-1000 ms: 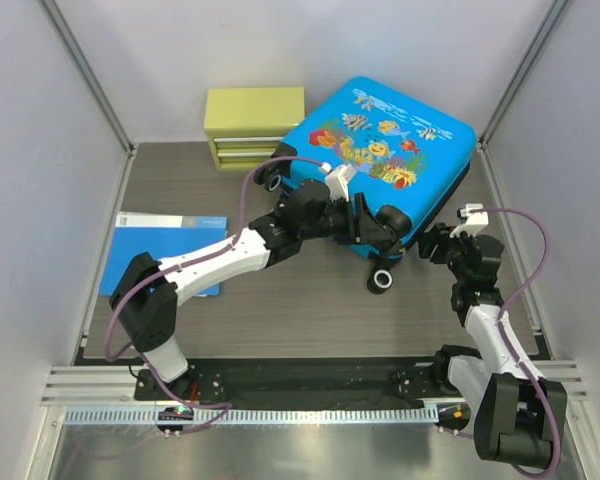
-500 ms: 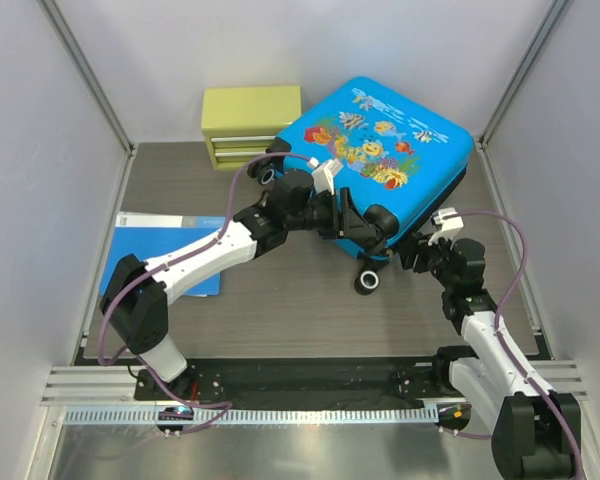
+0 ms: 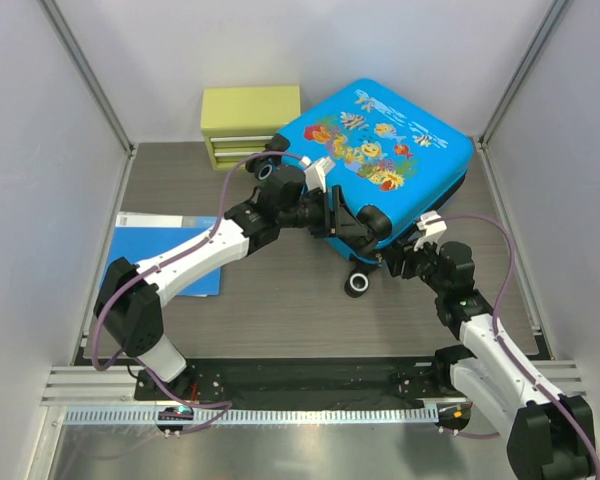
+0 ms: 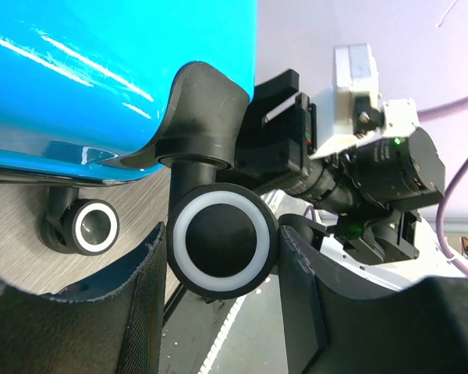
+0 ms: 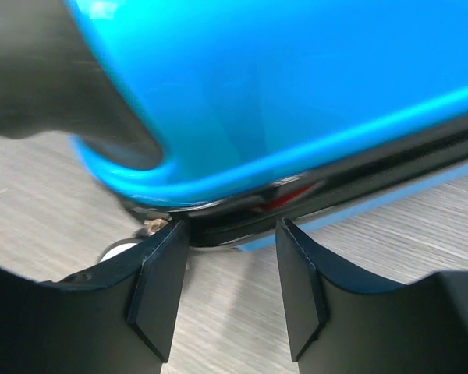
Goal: Pack the luggage
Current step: Zip the luggage at the center of the board.
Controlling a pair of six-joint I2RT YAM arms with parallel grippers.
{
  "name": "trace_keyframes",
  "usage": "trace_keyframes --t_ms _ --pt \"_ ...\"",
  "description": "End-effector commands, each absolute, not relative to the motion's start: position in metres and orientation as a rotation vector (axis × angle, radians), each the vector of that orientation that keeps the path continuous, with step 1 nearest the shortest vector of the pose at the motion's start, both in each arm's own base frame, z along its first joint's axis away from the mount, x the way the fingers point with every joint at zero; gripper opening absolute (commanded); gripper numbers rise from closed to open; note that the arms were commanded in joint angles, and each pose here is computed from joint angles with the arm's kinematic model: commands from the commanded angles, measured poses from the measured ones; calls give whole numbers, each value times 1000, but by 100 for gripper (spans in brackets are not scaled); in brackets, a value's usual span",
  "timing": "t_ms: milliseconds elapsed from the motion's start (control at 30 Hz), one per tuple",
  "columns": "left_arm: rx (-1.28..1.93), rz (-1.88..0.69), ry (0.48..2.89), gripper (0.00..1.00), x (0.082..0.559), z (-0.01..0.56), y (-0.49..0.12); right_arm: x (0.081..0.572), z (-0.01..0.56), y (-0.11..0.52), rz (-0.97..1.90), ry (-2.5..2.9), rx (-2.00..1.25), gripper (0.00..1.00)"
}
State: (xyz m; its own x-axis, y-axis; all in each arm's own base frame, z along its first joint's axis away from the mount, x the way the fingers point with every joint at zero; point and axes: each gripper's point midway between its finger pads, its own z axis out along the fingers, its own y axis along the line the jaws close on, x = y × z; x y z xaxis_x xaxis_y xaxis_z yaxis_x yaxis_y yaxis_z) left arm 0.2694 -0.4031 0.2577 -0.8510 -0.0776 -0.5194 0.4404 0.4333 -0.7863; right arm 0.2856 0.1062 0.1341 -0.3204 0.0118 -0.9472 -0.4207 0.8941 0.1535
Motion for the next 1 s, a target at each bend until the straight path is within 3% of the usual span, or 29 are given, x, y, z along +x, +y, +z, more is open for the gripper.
trace_keyframes --t_ms 0,200,567,967 --pt "165 -1260 1913 0 340 324 -373 272 178 144 598 1740 -415 55" --pt "163 -1257 1897 0 342 331 -368 268 187 151 626 1727 -422 54" --pt "162 -1246 1920 0 342 327 -365 275 151 156 605 1837 -390 49" --pt "165 -1255 1915 0 343 329 -367 280 144 152 449 1904 -224 43"
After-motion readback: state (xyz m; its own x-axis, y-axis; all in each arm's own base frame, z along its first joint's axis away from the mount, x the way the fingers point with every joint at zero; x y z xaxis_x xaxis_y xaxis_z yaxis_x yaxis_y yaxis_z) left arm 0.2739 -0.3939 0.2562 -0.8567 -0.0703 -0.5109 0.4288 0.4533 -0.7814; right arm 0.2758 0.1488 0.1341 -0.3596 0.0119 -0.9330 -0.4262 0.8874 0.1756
